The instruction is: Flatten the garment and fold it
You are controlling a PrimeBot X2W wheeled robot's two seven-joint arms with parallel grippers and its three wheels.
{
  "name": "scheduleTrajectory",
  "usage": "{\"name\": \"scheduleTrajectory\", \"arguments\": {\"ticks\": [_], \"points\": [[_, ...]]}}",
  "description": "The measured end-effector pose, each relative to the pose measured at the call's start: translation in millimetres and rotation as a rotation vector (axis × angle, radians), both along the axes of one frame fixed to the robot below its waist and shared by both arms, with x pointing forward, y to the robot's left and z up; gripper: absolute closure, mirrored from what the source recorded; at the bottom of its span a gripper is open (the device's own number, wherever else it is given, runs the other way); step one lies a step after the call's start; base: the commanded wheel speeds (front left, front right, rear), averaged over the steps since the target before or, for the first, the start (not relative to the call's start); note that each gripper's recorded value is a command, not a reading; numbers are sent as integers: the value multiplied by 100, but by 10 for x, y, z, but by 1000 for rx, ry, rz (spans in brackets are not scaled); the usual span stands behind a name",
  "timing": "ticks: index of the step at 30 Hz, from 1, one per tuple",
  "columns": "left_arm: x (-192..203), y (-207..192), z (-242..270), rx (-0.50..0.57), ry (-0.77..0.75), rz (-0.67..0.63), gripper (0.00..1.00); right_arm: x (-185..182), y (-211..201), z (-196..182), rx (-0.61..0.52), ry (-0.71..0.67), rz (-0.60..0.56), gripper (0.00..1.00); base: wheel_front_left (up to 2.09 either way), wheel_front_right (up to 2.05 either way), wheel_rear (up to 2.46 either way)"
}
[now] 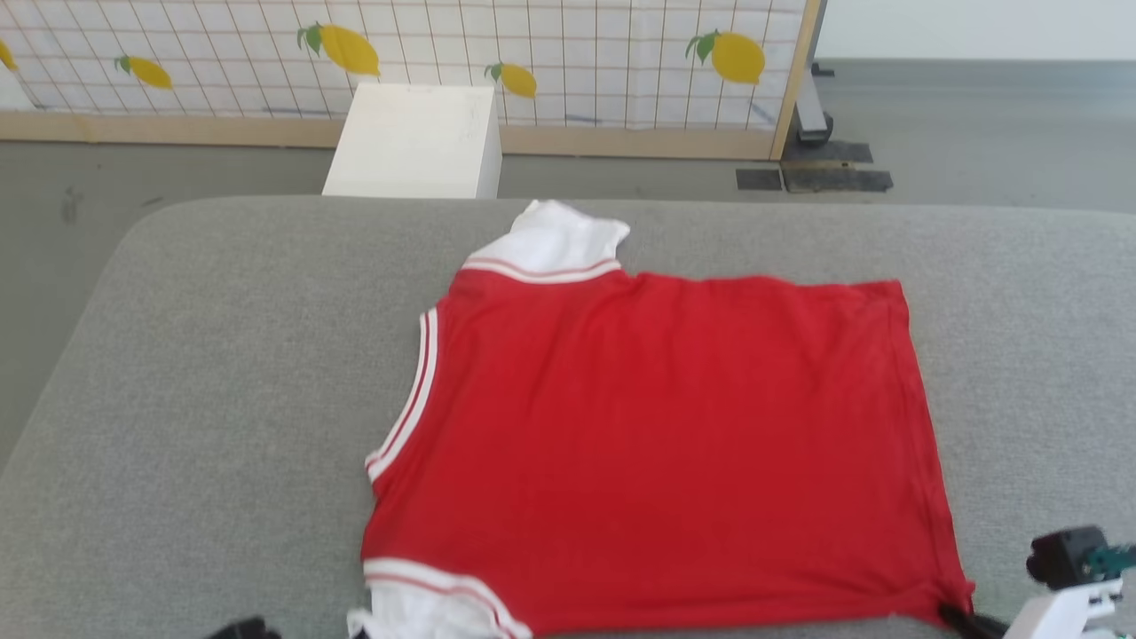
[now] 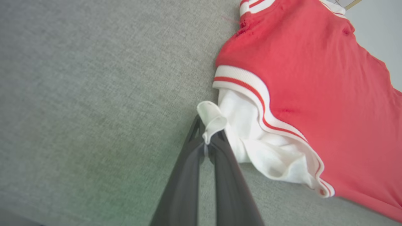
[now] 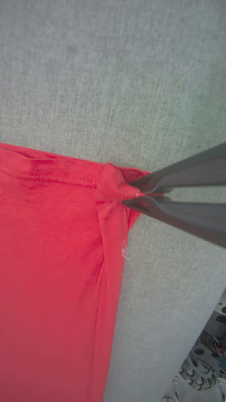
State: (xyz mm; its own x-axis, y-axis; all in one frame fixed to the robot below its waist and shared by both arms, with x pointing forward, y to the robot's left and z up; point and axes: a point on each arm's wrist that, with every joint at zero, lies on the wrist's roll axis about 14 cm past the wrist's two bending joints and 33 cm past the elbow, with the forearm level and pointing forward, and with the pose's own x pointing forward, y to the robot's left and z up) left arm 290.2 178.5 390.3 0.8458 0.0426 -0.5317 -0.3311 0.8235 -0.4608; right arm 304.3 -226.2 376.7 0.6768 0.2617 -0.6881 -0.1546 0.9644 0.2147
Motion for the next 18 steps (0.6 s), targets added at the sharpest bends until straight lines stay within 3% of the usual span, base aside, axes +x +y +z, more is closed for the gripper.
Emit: {"name": "scheduleTrajectory", "arguments": {"ticks": [8,18], "points": [[-302,20,-121,-38,57,35,100,-290,24,-57,-8,50,-8,100,0,0,0],[402,-55,575,28,-195,-58,100,65,0,309,-28,-52,-10,100,0,0,0]]}}
